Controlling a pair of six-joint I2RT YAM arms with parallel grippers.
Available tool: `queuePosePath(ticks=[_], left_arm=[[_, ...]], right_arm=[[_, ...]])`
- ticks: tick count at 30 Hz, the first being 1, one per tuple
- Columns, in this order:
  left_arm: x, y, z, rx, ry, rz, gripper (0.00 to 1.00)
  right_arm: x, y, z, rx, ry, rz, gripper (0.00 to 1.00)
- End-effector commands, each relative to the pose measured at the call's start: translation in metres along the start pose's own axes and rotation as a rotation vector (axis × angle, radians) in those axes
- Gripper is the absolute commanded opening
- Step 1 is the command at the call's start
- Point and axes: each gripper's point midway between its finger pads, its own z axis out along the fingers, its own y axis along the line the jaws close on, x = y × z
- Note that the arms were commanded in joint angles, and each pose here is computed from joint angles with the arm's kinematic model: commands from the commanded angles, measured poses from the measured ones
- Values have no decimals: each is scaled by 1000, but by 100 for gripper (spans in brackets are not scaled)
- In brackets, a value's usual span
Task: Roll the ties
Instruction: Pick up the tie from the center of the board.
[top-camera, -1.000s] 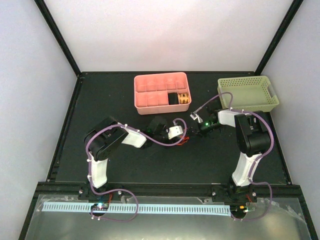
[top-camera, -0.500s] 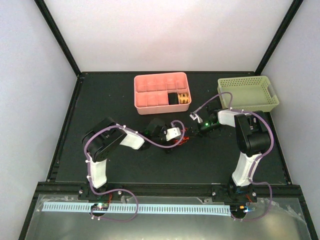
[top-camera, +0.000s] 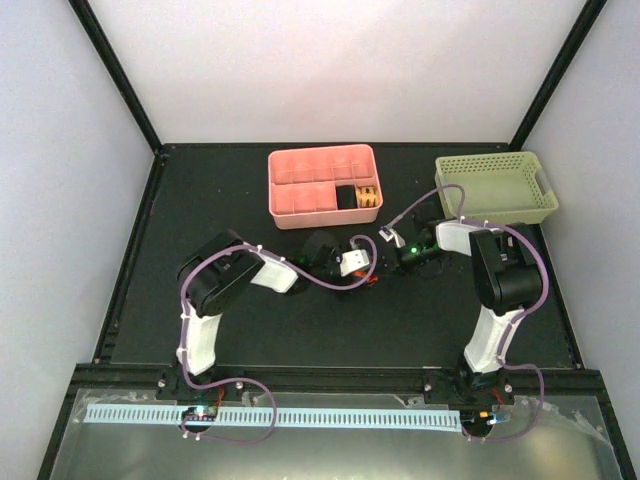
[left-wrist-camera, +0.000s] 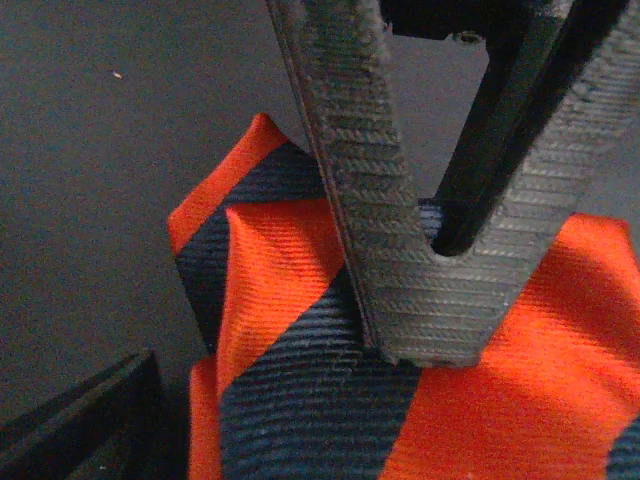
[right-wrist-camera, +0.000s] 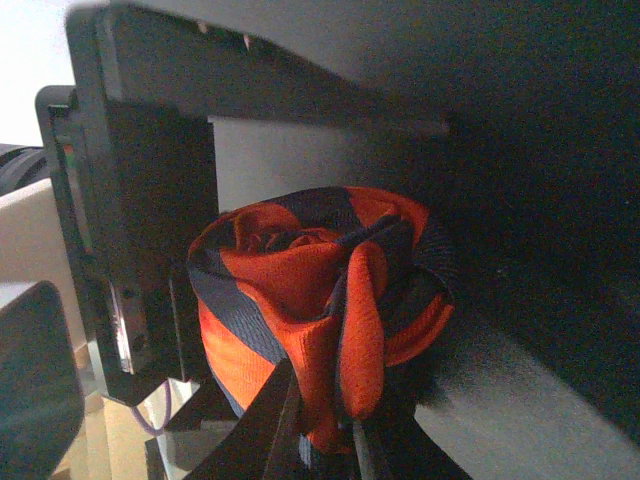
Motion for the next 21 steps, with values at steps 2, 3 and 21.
queuePosePath(ticks=[2,3,21], left_arm=[[13,-14,5,71,39,3,76],[12,-16,3,78,38,4,68],[-37,-15,-142,167,-117,-112,99]], right_arm=[[4,6,-2,10,2,-32,2],[3,8,-3,10,-1,-37,2],[-28,52,-54,198,-42,-353,2]])
